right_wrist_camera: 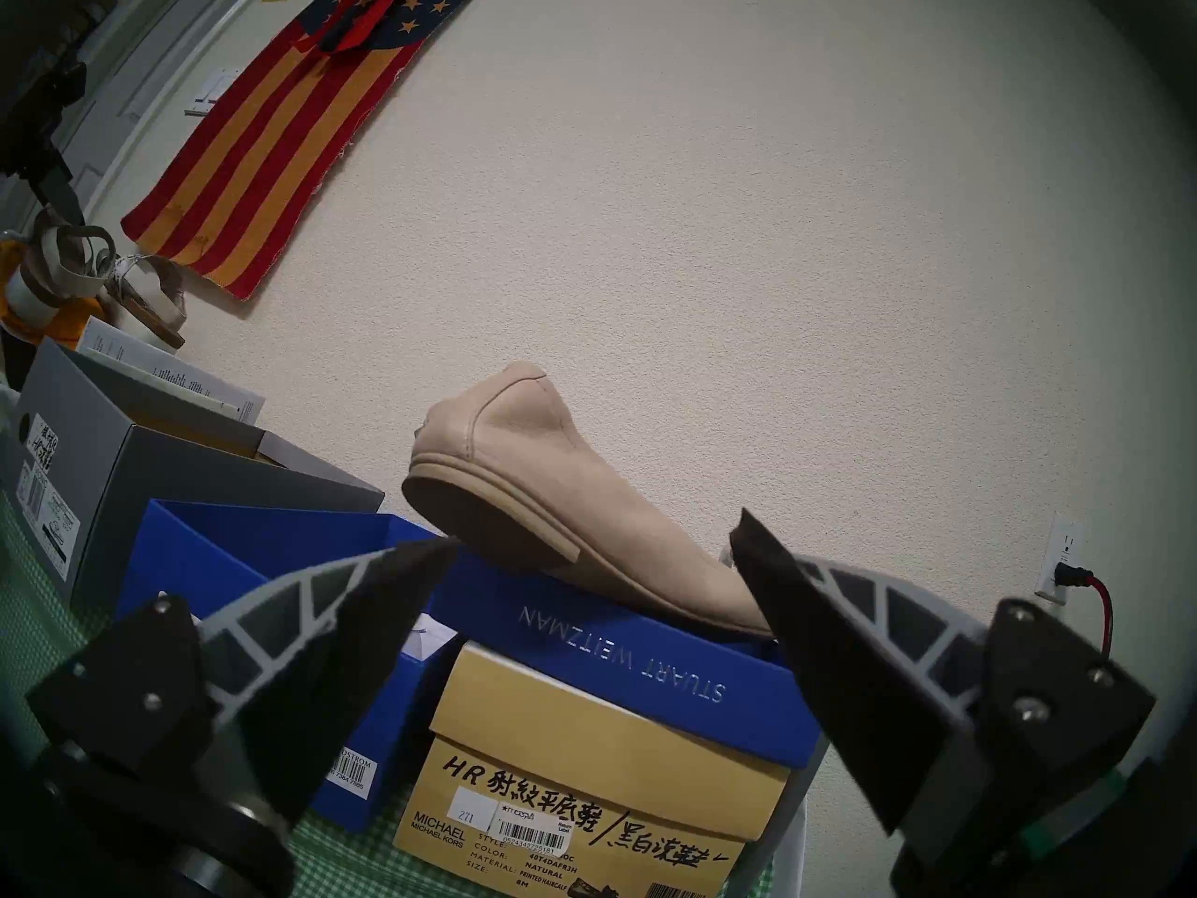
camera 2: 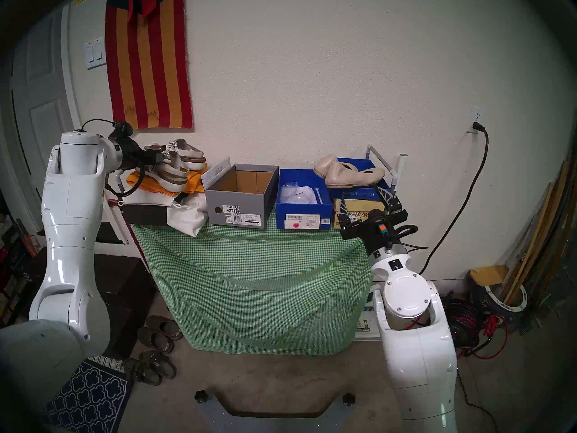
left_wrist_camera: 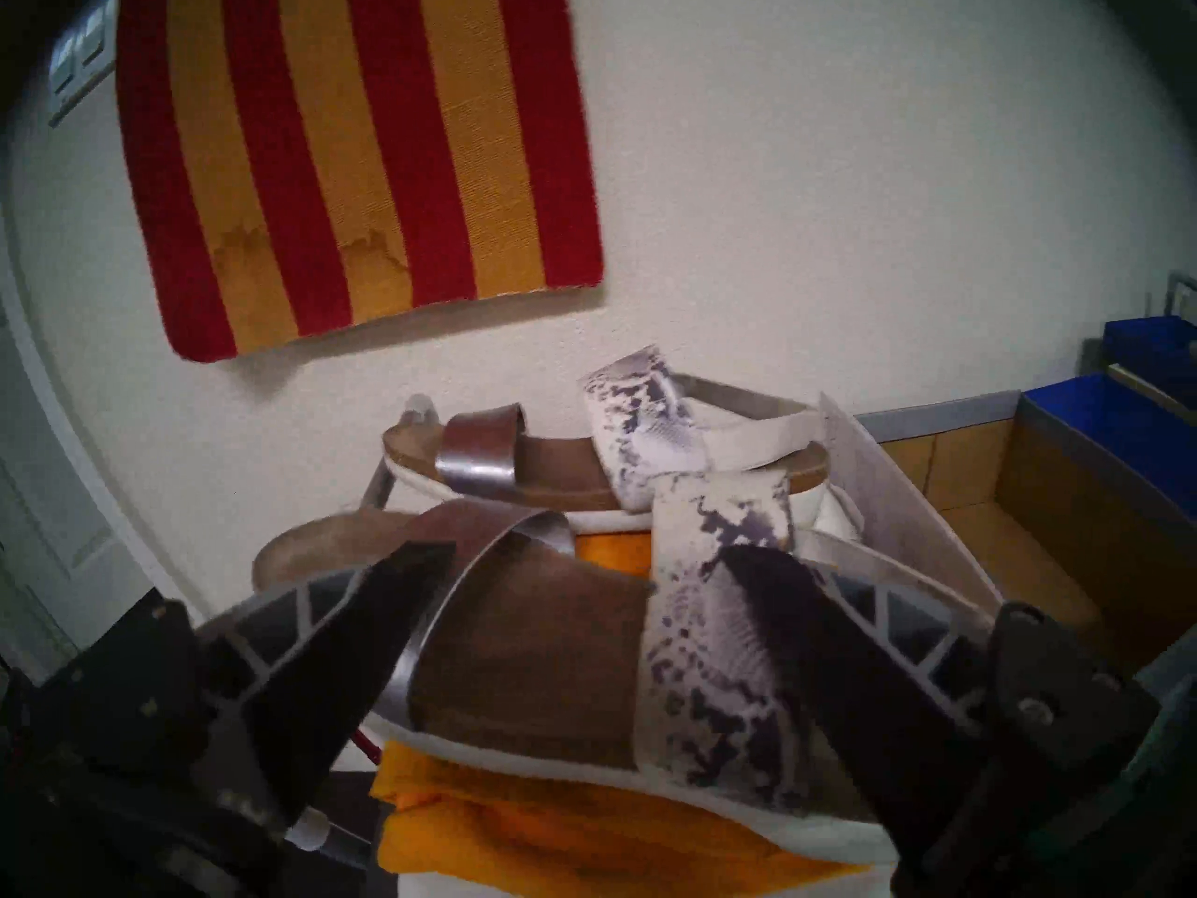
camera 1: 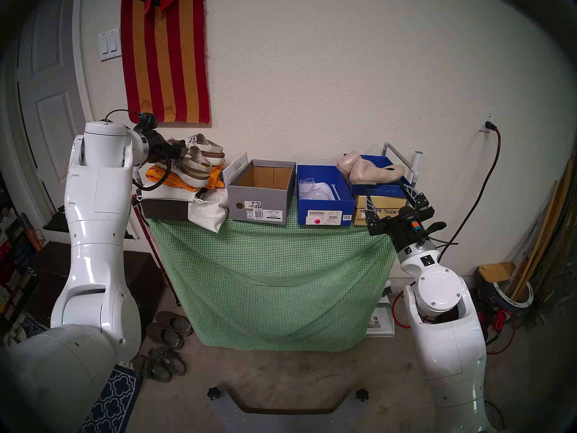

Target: Put shoes into shoe box

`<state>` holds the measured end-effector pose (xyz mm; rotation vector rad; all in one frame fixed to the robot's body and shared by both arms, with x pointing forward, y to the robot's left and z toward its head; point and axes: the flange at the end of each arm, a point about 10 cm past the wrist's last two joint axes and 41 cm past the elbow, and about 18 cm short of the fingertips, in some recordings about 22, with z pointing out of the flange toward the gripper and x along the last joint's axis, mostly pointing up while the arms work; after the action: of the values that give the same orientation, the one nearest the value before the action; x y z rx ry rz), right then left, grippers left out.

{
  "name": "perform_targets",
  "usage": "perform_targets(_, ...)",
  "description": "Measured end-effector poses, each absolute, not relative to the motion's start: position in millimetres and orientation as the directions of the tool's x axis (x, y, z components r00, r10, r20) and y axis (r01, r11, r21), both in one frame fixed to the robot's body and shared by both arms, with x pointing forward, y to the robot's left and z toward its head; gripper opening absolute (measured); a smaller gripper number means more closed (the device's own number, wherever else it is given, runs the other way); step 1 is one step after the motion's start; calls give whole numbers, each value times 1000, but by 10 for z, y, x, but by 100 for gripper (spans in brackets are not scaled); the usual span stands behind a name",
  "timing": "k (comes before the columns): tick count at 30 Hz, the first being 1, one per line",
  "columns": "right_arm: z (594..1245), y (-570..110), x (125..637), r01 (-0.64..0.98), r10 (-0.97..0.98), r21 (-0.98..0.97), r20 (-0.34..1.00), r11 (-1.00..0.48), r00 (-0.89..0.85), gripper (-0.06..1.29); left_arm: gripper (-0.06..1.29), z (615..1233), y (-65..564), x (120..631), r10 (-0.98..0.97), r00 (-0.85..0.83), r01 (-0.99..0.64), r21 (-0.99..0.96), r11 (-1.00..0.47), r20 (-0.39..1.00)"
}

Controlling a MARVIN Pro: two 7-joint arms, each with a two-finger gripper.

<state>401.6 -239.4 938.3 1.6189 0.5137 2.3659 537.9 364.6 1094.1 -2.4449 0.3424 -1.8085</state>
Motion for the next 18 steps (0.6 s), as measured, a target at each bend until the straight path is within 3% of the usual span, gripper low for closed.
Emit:
perform_targets(9, 9383, -2396, 4016, 9, 378, 409, 851, -912, -364, 122, 122, 10886, 3399, 5324, -261, 292, -169, -219, -961, 920)
perform_targets(18, 9383, -2394, 4016, 9, 378, 409, 851, -912, -364, 122, 122, 10701, 3549, 5434, -267, 351, -88, -252, -964, 898)
